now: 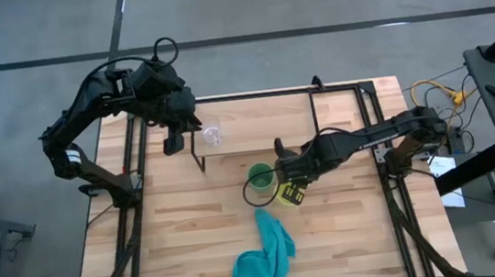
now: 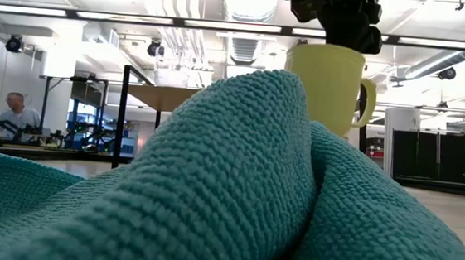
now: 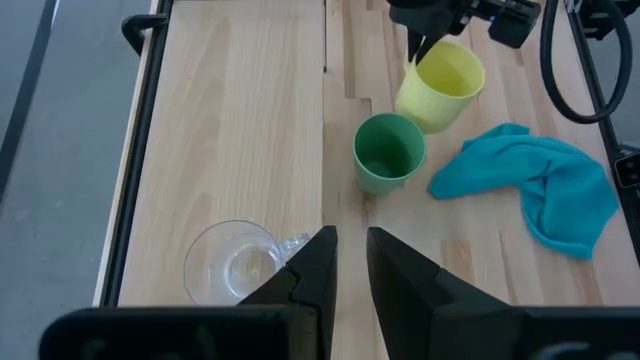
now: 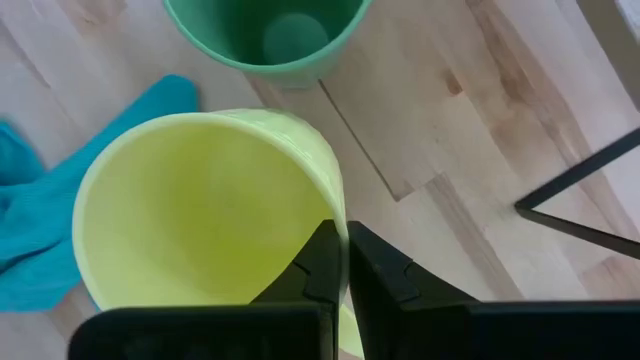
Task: Stack small to large cups/mugs on shelf
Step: Put the yellow cup on the shelf
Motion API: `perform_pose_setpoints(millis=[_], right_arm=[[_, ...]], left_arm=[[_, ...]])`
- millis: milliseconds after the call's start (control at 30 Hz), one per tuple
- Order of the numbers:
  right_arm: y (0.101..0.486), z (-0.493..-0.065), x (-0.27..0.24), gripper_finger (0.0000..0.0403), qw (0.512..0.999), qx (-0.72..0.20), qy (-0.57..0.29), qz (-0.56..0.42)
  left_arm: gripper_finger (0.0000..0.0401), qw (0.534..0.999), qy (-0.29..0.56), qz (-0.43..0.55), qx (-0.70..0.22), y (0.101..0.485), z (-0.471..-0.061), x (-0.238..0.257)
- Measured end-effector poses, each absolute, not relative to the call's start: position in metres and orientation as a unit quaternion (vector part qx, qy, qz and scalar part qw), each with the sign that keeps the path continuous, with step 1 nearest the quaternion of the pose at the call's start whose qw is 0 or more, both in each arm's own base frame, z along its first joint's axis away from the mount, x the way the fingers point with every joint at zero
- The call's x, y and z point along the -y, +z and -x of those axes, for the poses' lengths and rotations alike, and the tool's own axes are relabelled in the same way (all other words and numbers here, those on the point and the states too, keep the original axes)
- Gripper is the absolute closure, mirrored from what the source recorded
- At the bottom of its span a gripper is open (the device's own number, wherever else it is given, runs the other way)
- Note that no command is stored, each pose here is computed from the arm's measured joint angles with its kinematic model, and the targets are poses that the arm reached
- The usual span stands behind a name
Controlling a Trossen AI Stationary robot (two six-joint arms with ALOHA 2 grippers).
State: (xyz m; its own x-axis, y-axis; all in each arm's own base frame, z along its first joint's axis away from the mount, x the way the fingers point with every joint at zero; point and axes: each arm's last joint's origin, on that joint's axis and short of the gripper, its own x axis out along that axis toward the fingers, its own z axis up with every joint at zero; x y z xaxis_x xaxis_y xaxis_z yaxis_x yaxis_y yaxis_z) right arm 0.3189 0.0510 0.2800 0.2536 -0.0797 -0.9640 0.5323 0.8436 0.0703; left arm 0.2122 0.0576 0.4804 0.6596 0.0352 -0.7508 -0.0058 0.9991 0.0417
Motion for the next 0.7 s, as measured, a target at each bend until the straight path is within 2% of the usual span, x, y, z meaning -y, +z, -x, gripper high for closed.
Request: perform_pose_setpoints(millis=[700], right_arm=[[0.3,-0.315,-0.051,0.0394,0.762,-0.585,-0.191,-0.202]], left_arm=[[0.0355,0.911,0.011,-0.018,-0.413,0.48,-0.212,-0.058]])
